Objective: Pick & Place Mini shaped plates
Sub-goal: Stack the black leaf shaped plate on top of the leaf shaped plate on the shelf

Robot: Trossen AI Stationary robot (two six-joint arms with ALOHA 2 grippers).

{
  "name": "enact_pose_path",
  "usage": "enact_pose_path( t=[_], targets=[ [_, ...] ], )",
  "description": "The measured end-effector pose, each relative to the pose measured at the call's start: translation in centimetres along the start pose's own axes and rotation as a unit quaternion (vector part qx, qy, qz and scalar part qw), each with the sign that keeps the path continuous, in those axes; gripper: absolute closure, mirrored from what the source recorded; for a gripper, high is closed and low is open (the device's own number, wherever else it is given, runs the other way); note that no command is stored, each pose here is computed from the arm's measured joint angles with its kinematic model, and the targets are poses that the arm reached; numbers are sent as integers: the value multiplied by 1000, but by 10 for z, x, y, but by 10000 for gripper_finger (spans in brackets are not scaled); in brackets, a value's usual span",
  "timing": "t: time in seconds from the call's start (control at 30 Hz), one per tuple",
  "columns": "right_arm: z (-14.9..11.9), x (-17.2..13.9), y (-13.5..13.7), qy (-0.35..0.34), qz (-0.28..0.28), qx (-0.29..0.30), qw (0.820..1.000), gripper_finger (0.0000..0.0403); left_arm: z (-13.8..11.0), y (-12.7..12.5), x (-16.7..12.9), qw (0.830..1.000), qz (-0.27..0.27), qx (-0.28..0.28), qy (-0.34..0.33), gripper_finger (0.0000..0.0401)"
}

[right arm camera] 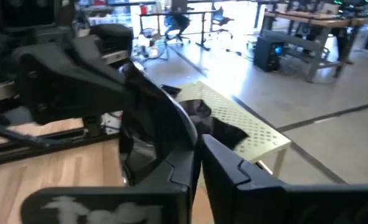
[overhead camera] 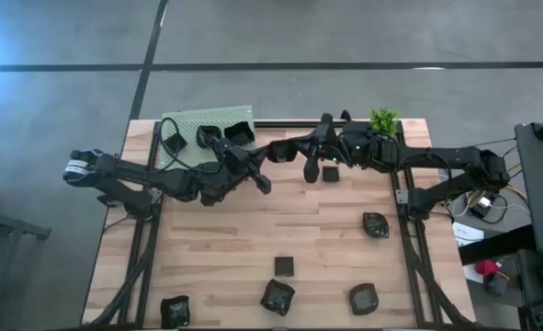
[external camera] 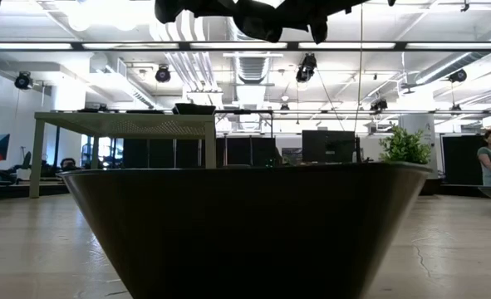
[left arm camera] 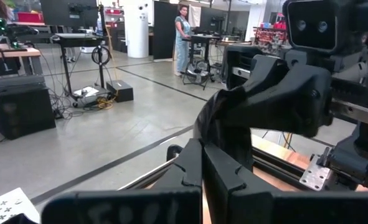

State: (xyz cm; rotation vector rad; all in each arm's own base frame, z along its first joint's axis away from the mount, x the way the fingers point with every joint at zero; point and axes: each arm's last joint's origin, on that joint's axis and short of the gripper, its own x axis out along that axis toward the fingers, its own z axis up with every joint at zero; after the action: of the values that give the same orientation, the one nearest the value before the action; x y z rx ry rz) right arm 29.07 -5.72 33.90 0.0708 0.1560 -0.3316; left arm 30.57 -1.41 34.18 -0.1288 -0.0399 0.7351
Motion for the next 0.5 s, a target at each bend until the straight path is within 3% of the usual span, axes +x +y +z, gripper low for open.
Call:
enact_pose_path(
  t=[0.5],
  targets=[
    [1,0,0,-2,-5,-4,1000,251,0,0,0,1000,6,3,1,401]
  ],
)
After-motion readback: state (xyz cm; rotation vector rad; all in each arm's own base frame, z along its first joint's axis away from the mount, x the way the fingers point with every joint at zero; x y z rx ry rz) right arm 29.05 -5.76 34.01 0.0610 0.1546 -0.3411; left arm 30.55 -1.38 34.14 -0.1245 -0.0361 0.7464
